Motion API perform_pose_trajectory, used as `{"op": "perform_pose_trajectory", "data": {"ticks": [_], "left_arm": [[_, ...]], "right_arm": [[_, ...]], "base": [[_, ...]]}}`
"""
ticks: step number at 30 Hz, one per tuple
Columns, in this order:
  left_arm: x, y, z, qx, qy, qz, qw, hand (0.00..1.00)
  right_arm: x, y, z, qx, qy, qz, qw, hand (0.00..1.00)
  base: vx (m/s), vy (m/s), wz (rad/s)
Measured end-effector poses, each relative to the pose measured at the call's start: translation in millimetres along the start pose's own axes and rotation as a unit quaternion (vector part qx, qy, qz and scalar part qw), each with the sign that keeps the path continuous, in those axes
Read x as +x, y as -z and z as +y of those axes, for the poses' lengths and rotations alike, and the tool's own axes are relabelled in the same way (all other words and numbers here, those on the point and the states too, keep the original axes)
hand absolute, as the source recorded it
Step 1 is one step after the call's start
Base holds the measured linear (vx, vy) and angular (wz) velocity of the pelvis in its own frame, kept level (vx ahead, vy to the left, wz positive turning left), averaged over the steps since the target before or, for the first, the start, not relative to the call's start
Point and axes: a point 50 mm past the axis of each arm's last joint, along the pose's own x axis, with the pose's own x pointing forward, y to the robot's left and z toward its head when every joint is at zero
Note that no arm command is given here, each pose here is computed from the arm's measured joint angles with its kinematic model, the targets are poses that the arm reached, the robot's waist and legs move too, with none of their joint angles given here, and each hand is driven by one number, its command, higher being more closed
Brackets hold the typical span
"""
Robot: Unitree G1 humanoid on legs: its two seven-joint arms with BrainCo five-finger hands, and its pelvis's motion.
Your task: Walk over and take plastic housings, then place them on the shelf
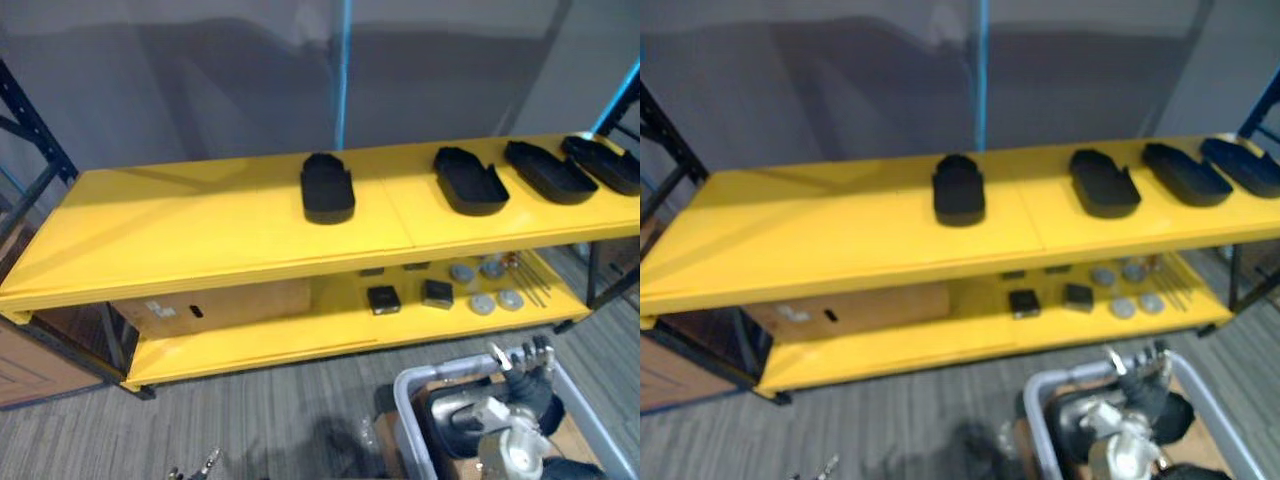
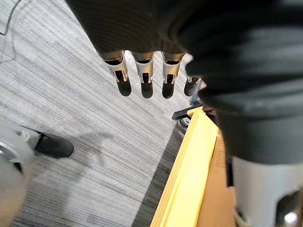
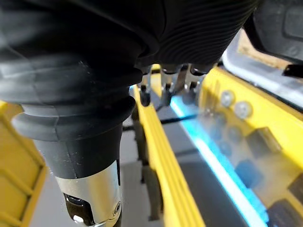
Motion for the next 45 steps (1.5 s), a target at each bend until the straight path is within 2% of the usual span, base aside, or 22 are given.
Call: {"op": "perform_pose_trajectory", "data": {"ticks": [5, 8, 10, 12, 16, 18, 20, 24, 27, 29, 31, 33, 35, 38, 40, 42, 45], "left_arm": [[0.7, 3.0, -5.3, -0.018, 0.008, 0.026, 0.999, 0.0], [1.1, 12.4, -6.5, 0.0, 0.01, 0.064, 0.998, 0.0], [2.3, 14.2, -9.6, 0.026, 0.02, 0.078, 0.996, 0.0], [4.5, 12.2, -11.9, 0.079, 0.041, 0.075, 0.993, 0.0], [7.8, 7.5, -18.0, 0.234, 0.12, 0.055, 0.963, 0.0], [10.3, 4.9, -15.8, 0.251, 0.134, 0.059, 0.957, 0.0], [10.2, 10.5, -6.1, 0.25, 0.126, 0.075, 0.957, 0.0], [6.7, 15.9, -14.4, 0.267, 0.144, 0.078, 0.95, 0.0], [16.0, -11.4, -25.8, 0.259, 0.153, 0.03, 0.953, 0.0], [17.3, -14.4, -25.8, 0.261, 0.152, 0.024, 0.953, 0.0], [16.1, -21.8, -34.1, 0.285, 0.163, -0.014, 0.945, 0.0], [10.5, -37.7, -56.5, 0.353, 0.201, -0.086, 0.91, 0.0], [6.9, -47.2, -70.5, 0.388, 0.22, -0.118, 0.887, 0.0], [4.8, -62.7, -91.4, 0.405, 0.241, -0.127, 0.873, 0.0], [2.8, -63.5, -97.4, 0.4, 0.24, -0.119, 0.876, 0.0], [7.1, -60.0, -89.7, 0.387, 0.227, -0.093, 0.889, 0.0], [12.9, -59.4, -73.1, 0.341, 0.202, -0.071, 0.915, 0.0]], "right_arm": [[-3.9, 5.4, 9.0, 0.013, -0.001, 0.004, 1.0, 0.0], [-0.3, 6.9, 17.5, 0.033, 0.014, -0.005, 0.999, 0.0], [3.3, 6.7, 23.0, 0.037, 0.012, -0.008, 0.999, 0.0], [5.5, 6.5, 30.9, 0.033, 0.007, -0.012, 0.999, 0.0], [10.1, 0.5, 44.4, 0.015, -0.015, -0.033, 0.999, 0.0], [13.9, -3.3, 48.6, 0.019, -0.021, -0.041, 0.999, 0.0], [20.7, -14.1, 69.9, 0.023, -0.07, -0.064, 0.995, 0.0], [34.1, -33.5, 91.3, 0.008, -0.137, -0.111, 0.984, 0.0], [40.3, -38.2, 85.3, 0.002, -0.133, -0.124, 0.983, 0.0], [40.5, -38.9, 86.5, 0.001, -0.14, -0.125, 0.982, 0.0], [43.8, -40.3, 89.7, -0.003, -0.147, -0.128, 0.981, 0.0], [49.0, -34.3, 81.8, -0.026, -0.131, -0.114, 0.984, 0.0], [47.2, -29.0, 66.2, -0.032, -0.096, -0.104, 0.989, 0.0], [33.4, -20.2, 29.3, -0.035, -0.041, -0.092, 0.994, 0.0], [27.5, -34.3, 12.8, -0.034, -0.04, -0.121, 0.991, 0.0], [28.6, -51.5, 9.5, -0.022, -0.053, -0.161, 0.985, 0.0], [37.3, -72.5, 31.0, -0.013, -0.107, -0.219, 0.97, 0.0]], "base": [[0.09, 0.031, 0.0], [0.06, 0.013, 0.03], [0.02, -0.001, 0.03], [0.0, 0.0, 0.0], [0.0, 0.001, -0.31], [-0.01, -0.011, -0.7], [-0.05, -0.009, -1.65], [-0.17, 0.179, -1.8], [-0.13, 0.182, -0.25], [-0.08, 0.159, -0.02], [-0.01, 0.105, 0.18], [-0.02, 0.095, 0.14], [-0.06, 0.125, -0.22], [-0.15, 0.123, -0.7], [-0.29, 0.126, -1.43], [-0.26, 0.11, -1.51], [-0.11, 0.052, -1.47]]}}
